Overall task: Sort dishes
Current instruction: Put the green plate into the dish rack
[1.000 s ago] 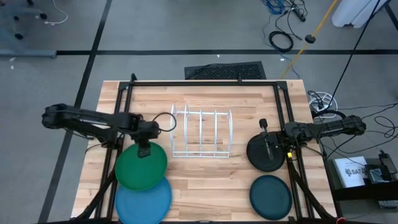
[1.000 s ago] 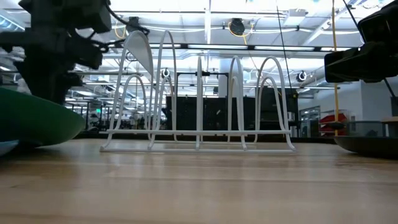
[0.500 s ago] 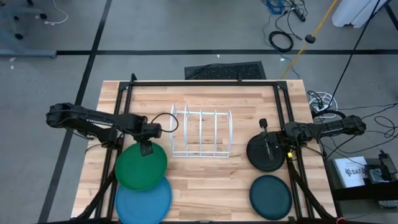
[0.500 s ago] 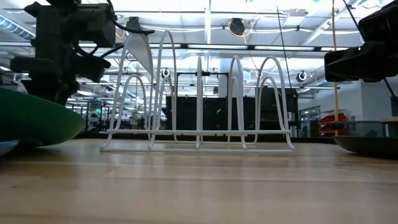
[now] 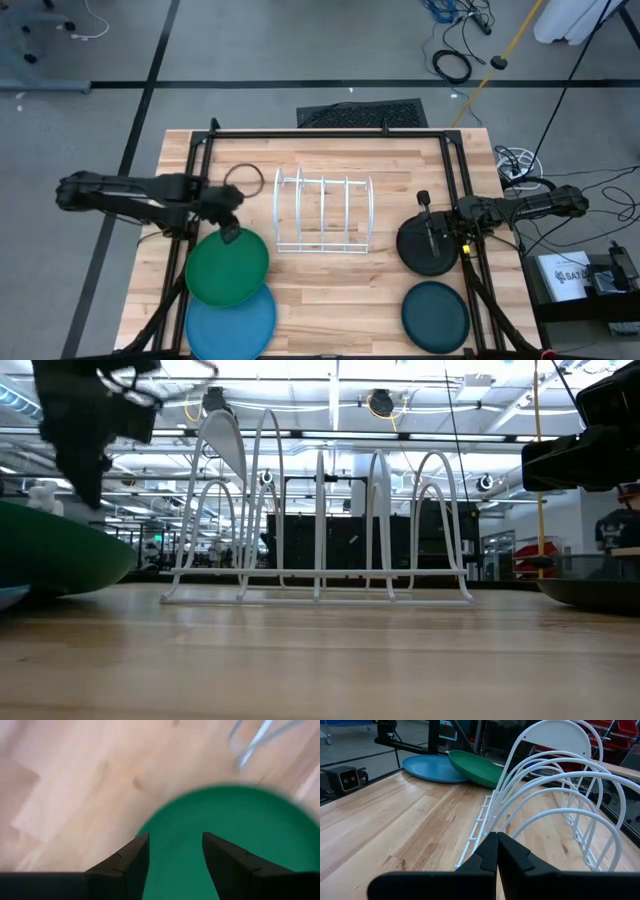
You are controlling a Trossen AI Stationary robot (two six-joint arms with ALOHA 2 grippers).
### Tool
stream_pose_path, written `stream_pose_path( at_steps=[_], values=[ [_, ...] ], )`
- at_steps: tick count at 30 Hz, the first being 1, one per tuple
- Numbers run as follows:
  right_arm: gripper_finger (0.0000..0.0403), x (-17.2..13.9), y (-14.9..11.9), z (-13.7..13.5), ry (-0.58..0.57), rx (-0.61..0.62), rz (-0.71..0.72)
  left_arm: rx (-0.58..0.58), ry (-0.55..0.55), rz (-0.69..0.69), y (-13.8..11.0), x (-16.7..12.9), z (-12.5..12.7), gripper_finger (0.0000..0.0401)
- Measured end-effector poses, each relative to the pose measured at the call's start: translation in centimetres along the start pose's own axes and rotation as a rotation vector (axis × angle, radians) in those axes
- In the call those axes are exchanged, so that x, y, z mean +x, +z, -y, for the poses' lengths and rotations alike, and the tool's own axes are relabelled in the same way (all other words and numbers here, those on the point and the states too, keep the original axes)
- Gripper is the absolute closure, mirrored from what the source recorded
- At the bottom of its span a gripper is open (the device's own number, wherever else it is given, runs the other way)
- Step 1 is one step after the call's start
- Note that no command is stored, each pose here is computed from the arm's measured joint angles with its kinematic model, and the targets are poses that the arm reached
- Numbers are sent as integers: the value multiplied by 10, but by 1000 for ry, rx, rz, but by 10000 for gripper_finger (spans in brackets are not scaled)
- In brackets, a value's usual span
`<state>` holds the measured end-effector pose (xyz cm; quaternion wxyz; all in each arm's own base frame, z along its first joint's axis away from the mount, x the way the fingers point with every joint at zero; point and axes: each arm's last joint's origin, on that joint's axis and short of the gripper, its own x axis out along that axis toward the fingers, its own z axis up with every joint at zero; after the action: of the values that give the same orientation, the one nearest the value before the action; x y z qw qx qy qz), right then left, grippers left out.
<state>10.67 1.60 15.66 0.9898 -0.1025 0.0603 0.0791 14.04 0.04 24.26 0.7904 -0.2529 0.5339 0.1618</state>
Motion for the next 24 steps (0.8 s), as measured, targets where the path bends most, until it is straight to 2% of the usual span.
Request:
stream_pose_path(
  at_steps=[3,5,13,17,24],
  values=[
    [403,0,0,0,0,39,0,-68,-18,136,0,-20,-2,212],
    [403,0,0,0,-7,90,3,-122,-23,156,-4,-25,-5,212],
    [403,0,0,2,-58,163,1,-164,11,7,-10,-4,-6,208],
    [403,0,0,2,-56,194,2,-192,70,-101,-10,14,-5,201],
    [403,0,0,2,-54,216,2,-155,172,-240,-6,49,-3,200]
  ],
)
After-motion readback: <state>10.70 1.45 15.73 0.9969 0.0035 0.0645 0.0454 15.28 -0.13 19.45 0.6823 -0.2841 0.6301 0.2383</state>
